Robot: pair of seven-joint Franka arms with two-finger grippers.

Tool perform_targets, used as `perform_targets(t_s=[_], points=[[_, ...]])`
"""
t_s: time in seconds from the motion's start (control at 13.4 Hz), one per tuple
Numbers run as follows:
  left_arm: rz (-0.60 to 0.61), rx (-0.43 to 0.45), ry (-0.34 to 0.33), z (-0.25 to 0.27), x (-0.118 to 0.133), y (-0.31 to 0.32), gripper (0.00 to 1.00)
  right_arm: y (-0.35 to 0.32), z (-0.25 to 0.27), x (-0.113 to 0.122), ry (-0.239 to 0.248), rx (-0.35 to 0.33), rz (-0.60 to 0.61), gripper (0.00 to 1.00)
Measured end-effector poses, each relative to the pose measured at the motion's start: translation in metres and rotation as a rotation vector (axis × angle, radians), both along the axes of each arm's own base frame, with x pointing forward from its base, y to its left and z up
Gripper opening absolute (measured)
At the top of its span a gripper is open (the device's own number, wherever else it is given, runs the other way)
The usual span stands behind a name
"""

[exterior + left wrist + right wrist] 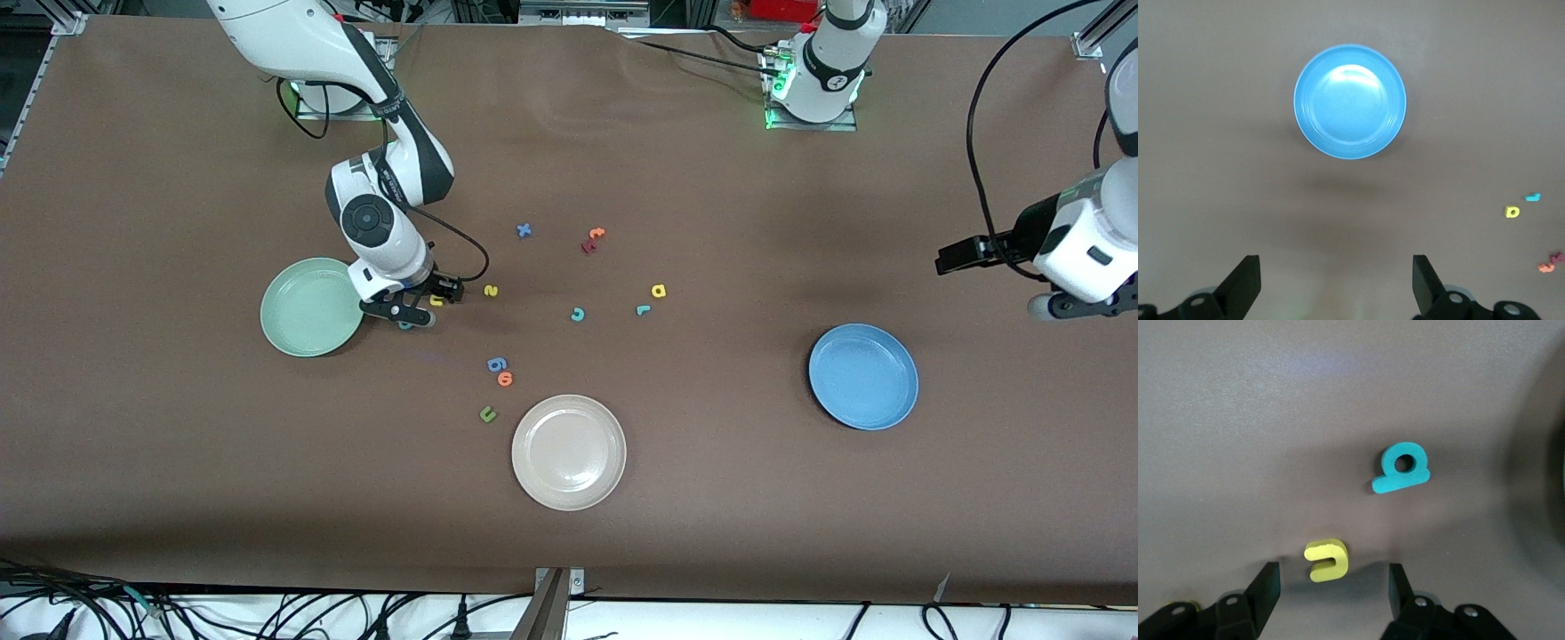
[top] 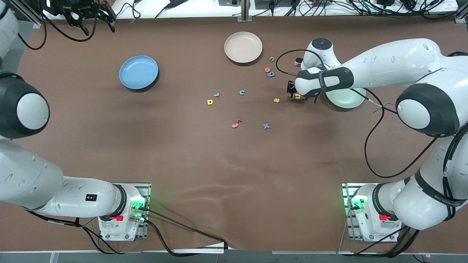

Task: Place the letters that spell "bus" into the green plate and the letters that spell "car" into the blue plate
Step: 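Grasp the yellow u with the right gripper while the left gripper reaches letters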

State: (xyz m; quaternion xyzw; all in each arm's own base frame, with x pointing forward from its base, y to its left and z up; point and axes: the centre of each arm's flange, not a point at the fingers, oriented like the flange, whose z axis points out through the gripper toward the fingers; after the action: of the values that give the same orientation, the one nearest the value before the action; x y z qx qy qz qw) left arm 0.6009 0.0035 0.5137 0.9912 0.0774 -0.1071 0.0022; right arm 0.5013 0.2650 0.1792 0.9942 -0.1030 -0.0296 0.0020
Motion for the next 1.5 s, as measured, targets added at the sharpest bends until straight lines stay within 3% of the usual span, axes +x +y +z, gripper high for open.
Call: perform_targets(t_s=[0.22, 0.52, 0.67, 0.97, 1.05, 1.12, 1.27, 1.5], points=[[-0.025, -0.047, 0.047, -0.034, 0.012, -0.035, 1.0, 0.0, 0.0, 0.001, -0.006, 0.005, 0.04, 0.74], [-0.003, -0.115, 0.024, -0.036, 0.018, -0.059, 1.0, 0.0, -0.004, 0.001, -0.011, 0.006, 0.053, 0.73], [0.045, -0.107, 0.034, -0.049, 0.022, -0.084, 1.0, 0.0, -0.008, 0.0, -0.011, 0.006, 0.054, 0.72], [0.003, -0.09, 0.003, -0.097, 0.027, -0.164, 1.0, 0.001, -0.008, 0.001, -0.017, 0.008, 0.054, 0.67], [-0.003, -0.087, -0.006, -0.111, 0.025, -0.178, 1.0, 0.001, -0.006, 0.001, -0.021, 0.01, 0.054, 0.61], [0.002, -0.083, -0.02, -0.127, 0.021, -0.192, 1.0, 0.001, -0.007, 0.001, -0.021, 0.01, 0.054, 0.61], [0.019, -0.074, -0.047, -0.16, 0.006, -0.215, 1.0, 0.002, -0.004, 0.002, -0.026, 0.013, 0.055, 0.42], [0.032, -0.068, -0.104, -0.207, -0.023, -0.241, 1.0, 0.001, -0.003, 0.003, -0.027, 0.012, 0.054, 0.29]])
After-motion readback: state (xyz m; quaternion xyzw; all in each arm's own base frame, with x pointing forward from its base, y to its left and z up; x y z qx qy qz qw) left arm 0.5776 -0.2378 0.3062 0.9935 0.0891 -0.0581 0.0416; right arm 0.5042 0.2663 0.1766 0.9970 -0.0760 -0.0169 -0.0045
